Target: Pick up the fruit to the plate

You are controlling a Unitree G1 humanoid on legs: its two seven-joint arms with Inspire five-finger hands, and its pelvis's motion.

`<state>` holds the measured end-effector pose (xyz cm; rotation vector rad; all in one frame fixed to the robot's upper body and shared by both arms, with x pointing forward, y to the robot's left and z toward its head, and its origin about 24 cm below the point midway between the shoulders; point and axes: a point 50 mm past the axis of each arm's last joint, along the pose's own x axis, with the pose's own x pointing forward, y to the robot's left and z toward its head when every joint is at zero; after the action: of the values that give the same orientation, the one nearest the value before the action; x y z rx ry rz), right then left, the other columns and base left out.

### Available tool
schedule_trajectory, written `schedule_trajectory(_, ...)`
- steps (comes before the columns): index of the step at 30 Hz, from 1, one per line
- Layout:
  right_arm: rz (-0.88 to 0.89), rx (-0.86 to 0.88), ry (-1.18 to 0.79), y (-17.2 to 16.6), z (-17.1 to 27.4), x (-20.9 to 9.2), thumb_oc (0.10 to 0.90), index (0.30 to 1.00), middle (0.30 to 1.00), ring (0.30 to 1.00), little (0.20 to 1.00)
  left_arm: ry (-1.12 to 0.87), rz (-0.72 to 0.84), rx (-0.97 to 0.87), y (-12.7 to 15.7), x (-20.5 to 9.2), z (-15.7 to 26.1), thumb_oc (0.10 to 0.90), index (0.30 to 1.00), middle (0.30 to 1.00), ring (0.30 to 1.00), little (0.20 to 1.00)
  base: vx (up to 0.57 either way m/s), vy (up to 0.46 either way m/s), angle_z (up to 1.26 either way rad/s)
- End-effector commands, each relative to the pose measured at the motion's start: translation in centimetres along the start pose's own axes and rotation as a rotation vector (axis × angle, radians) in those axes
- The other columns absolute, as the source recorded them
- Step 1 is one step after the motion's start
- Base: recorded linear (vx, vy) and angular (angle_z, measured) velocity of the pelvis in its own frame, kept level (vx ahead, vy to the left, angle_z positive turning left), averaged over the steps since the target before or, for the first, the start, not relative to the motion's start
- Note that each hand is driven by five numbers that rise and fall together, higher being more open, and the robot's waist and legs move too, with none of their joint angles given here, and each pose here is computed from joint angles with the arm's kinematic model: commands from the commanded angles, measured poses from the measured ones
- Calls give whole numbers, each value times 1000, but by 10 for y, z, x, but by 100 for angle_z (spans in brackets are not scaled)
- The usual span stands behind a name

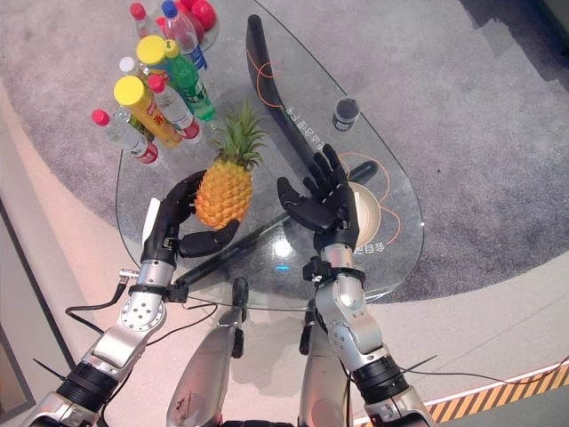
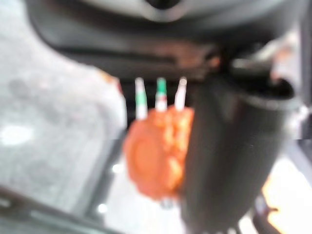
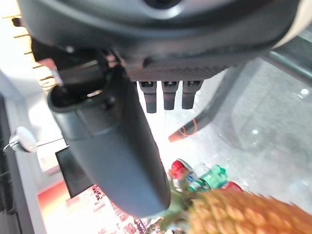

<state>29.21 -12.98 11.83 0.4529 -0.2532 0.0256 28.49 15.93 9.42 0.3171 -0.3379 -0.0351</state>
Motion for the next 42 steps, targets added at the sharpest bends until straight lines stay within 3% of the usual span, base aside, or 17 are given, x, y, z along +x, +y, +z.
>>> schedule_trajectory(1,173,143,-156,28,35,8,800,900,900,900,900,-477,-30,-54,7,11,84,100,300,300,300,200,0,0,0)
schedule_trajectory(8,319,276,-5,33,16,6,800,900,900,900,900,-508,-111,-65,3,8,88,100,300,300,300,200,0,0,0)
schedule_trajectory(14,469,307,-8,40,18,13,800,900,900,900,900,-503,-234,-64,-6,10,90,100,300,300,300,200,16,-2,2)
schedule_trajectory(22,672,353,12,47,21,13,800,900,900,900,900,-455,-261,-65,-5,11,81,100,300,300,300,200,8,0,1)
schedule_trajectory(35,695,408,-86,42,31,17,800,900,900,900,900,-427,-263,-29,-4,10,73,100,300,300,300,200,6,0,1)
schedule_trajectory(42,688,475,-49,35,27,23,800,900,900,900,900,-447,-369,102,-10,12,74,100,300,300,300,200,2,4,0)
